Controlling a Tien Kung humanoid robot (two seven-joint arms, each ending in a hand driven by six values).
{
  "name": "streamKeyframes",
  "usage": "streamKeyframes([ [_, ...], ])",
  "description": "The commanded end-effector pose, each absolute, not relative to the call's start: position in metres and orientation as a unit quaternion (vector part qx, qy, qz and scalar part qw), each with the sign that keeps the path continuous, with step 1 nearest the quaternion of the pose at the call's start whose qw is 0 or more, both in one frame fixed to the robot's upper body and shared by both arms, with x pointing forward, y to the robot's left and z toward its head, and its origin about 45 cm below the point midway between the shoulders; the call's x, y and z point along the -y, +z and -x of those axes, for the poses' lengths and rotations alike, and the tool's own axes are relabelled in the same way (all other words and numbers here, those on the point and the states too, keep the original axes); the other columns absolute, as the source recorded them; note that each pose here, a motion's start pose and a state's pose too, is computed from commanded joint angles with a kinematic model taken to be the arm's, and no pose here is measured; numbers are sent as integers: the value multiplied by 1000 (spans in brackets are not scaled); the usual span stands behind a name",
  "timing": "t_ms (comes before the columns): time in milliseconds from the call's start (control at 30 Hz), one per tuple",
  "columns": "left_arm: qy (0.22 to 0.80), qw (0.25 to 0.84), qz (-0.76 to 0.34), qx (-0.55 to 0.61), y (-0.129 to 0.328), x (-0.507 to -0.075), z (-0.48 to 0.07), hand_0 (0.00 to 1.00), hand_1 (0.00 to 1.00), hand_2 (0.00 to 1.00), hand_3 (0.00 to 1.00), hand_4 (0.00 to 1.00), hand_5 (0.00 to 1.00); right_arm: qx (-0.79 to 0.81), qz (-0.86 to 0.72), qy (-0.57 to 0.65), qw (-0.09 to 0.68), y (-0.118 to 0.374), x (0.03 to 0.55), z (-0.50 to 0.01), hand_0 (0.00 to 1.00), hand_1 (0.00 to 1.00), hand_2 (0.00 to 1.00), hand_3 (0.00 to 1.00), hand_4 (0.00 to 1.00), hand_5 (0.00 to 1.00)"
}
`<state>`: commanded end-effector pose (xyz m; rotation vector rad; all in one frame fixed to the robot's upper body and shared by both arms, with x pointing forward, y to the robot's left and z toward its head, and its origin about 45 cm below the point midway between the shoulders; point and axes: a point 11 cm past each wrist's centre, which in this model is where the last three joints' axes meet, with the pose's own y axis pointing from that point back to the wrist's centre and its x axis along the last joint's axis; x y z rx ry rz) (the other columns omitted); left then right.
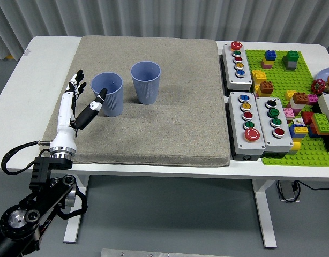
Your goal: Pick cup pour cup place
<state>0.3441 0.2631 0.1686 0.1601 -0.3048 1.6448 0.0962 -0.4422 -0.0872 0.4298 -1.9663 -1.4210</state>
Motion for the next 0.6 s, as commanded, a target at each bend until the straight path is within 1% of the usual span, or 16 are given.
streamKeyframes([
  [167, 730, 666, -80, 135, 164, -267, -344, 966, 973, 998, 998, 934, 439, 753, -164, -544, 333, -87, 442, -96, 670, 611, 558, 557, 2, 188],
  [200, 731, 664, -81, 134, 163, -268, -344, 976, 982, 998, 998, 931, 414, 753, -164, -544, 332, -87, 442, -96, 670, 611, 558, 557, 2, 187],
  [367, 732, 662, -91, 132, 158, -271, -345, 976, 982, 998, 998, 931, 414, 753, -164, -544, 331, -87, 442, -97, 670, 611, 558, 557, 2, 187],
  [400, 731, 663, -95, 132, 156, -271, -346, 979, 987, 998, 998, 950, 387, 753, -164, -544, 331, -87, 442, -97, 670, 611, 557, 557, 2, 188],
  [600, 726, 667, -110, 130, 150, -270, -349, 980, 991, 998, 998, 942, 378, 753, -164, -544, 331, -87, 442, -97, 670, 610, 558, 557, 2, 188],
])
